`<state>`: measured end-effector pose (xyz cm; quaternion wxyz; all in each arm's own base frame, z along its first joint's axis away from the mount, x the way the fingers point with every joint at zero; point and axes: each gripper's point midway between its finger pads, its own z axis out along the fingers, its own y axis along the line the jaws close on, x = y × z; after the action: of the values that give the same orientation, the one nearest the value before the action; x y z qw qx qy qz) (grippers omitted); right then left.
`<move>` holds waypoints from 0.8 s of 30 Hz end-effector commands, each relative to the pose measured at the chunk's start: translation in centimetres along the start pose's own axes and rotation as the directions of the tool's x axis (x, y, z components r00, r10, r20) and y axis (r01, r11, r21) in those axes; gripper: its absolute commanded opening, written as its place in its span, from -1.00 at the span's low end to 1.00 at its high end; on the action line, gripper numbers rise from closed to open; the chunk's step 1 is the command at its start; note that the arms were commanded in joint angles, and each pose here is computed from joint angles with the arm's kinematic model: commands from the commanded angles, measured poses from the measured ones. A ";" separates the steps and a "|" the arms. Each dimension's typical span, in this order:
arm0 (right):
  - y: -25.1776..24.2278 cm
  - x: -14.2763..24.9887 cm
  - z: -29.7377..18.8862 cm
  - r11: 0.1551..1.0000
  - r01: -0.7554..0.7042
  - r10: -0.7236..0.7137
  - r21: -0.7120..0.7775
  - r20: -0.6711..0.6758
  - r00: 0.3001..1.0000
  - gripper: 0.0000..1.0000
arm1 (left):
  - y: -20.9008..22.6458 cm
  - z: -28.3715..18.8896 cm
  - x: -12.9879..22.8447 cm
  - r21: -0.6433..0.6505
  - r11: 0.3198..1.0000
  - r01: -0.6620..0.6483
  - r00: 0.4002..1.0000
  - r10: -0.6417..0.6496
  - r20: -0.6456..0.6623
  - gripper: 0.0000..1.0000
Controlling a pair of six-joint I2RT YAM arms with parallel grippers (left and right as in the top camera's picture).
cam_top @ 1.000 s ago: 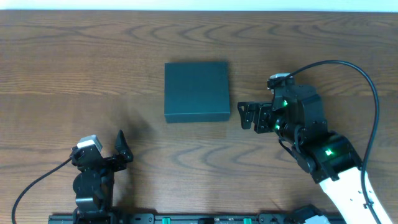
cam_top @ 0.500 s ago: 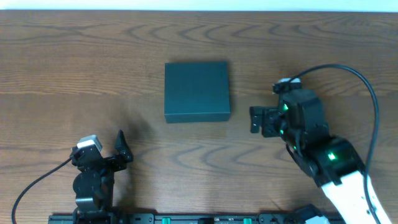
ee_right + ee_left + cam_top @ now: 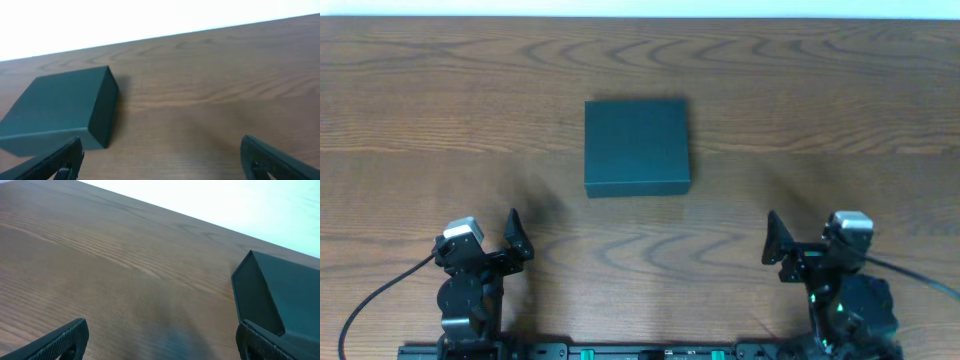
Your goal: Pack container
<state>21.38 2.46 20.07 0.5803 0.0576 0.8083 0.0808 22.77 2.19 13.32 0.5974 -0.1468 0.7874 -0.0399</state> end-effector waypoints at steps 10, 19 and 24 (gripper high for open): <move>-2.3 5.7 1.8 0.997 -0.041 0.043 0.059 -0.022 0.999 0.98 | 0.6 0.3 0.9 -0.024 1.000 -0.004 1.000 0.003 -0.017 0.90; -2.9 8.1 2.7 0.997 0.012 -0.006 0.075 -0.076 0.997 0.99 | 0.6 0.3 0.9 -0.024 1.000 -0.004 1.000 0.003 -0.017 0.91; -2.9 8.1 2.7 0.997 0.037 -0.031 0.073 -0.078 0.996 0.98 | 0.6 0.3 0.9 -0.024 1.000 -0.004 1.000 0.003 -0.017 0.90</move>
<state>21.39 1.63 11.50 0.5476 0.0683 0.8319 0.0577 22.77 2.25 13.31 0.5975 -0.1478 0.7872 -0.0385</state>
